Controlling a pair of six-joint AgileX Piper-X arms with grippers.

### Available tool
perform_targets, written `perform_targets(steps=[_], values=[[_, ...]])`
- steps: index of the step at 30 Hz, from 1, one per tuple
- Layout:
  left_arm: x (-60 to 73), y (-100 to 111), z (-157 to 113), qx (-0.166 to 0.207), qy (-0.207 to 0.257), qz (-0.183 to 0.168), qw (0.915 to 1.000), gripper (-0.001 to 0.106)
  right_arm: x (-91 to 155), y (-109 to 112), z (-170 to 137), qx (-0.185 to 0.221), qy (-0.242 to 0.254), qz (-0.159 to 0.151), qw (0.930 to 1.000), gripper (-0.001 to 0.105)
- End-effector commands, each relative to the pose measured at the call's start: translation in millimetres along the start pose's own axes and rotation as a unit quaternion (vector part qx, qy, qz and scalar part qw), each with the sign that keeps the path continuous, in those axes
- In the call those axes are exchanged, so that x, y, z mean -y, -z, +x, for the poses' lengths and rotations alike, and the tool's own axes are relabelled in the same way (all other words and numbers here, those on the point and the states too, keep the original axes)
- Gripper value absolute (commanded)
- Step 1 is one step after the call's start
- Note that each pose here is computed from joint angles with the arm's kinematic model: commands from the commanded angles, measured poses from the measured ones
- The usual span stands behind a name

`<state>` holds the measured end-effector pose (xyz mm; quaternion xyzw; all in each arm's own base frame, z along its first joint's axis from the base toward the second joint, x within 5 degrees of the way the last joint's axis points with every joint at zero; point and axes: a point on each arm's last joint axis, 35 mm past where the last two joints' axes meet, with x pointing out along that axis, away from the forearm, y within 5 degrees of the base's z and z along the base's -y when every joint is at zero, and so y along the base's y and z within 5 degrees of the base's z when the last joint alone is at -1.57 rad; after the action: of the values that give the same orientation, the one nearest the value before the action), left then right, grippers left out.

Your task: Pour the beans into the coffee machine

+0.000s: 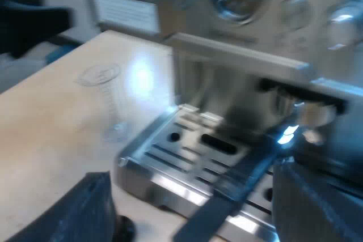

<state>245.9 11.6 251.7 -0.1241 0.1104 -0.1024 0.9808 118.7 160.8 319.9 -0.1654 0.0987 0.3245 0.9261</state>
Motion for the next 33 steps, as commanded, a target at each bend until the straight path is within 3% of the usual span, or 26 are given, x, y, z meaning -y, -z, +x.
perform_targets(steps=[1, 10, 15, 18, 23, 28, 33], values=[[5.7, -13.5, -9.5, 0.002, -0.008, 0.01, 0.9999, 0.074, 19.3, -9.1, -2.4, -0.022, 0.039, 0.006, 0.999, 0.062], [23.9, -61.0, -34.8, 0.027, -0.011, 0.025, 0.9993, 0.074, 65.0, -28.2, -5.6, -0.054, 0.071, 0.039, 0.9953, 0.062], [35.4, -90.2, -50.5, 0.009, -0.015, 0.037, 0.9992, 0.074, 86.3, -40.5, -4.8, -0.072, 0.08, 0.055, 0.9927, 0.062], [40.4, -101.0, -58.4, 0.006, -0.015, 0.061, 0.998, 0.074, 97.2, -46.5, -6.2, -0.078, 0.091, 0.063, 0.9908, 0.062], [46.2, -110.7, -69.7, 0.019, -0.013, 0.068, 0.9974, 0.074, 115.7, -48.9, -12.5, -0.085, 0.096, 0.083, 0.9883, 0.062], [52.0, -115.9, -83.1, 0.04, -0.009, 0.075, 0.9963, 0.074, 141.0, -40.2, -25.0, -0.113, 0.117, 0.118, 0.9795, 0.062], [56.9, -117.8, -96.0, 0.043, -0.007, 0.076, 0.9962, 0.074, 161.4, -27.5, -37.3, -0.143, 0.152, 0.15, 0.9664, 0.062]])
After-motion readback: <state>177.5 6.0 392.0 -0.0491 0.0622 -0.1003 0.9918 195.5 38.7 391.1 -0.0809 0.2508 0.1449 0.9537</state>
